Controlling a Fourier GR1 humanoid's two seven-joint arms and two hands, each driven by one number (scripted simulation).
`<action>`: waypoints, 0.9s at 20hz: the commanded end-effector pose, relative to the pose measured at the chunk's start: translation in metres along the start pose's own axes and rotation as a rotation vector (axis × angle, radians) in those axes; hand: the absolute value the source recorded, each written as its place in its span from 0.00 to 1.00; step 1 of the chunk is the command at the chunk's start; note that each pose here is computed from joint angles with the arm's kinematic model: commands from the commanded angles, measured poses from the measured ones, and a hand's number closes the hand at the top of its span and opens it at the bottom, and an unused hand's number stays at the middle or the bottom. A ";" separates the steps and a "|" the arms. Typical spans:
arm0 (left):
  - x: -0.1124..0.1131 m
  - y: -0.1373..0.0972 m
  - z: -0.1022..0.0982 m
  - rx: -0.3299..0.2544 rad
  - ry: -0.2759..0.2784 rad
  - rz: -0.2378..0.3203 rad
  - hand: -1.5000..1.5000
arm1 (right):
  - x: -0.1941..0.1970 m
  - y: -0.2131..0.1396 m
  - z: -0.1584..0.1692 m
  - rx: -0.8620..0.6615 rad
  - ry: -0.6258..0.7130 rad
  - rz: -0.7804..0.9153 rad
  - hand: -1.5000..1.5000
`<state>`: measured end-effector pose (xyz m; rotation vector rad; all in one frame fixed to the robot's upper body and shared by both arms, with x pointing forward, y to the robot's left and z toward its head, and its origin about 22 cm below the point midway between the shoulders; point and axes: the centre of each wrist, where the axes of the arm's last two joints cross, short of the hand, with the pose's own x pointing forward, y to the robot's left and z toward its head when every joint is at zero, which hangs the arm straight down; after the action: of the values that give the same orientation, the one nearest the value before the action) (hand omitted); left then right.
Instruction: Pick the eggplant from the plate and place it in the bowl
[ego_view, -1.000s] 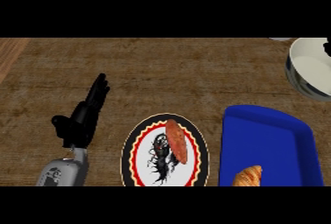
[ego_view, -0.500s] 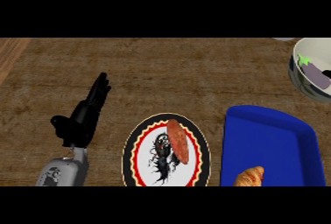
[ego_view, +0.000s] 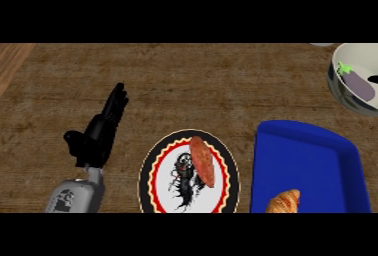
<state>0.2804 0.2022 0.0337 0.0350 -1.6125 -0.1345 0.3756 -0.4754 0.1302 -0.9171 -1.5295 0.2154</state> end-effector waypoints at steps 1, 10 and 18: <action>-0.010 0.014 0.007 -0.001 -0.008 -0.016 0.50 | 0.001 -0.005 -0.001 -0.098 -0.045 -0.076 0.00; 0.002 0.011 0.004 0.012 0.017 0.008 0.50 | -0.015 -0.060 0.006 -0.128 0.017 -0.311 0.00; -0.006 0.020 0.010 0.027 -0.006 -0.017 0.50 | -0.054 -0.083 0.035 -0.024 0.021 -0.425 0.00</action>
<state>0.2777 0.2110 0.0306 0.0533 -1.6035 -0.1249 0.3208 -0.5429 0.1473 -0.6547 -1.6596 -0.1197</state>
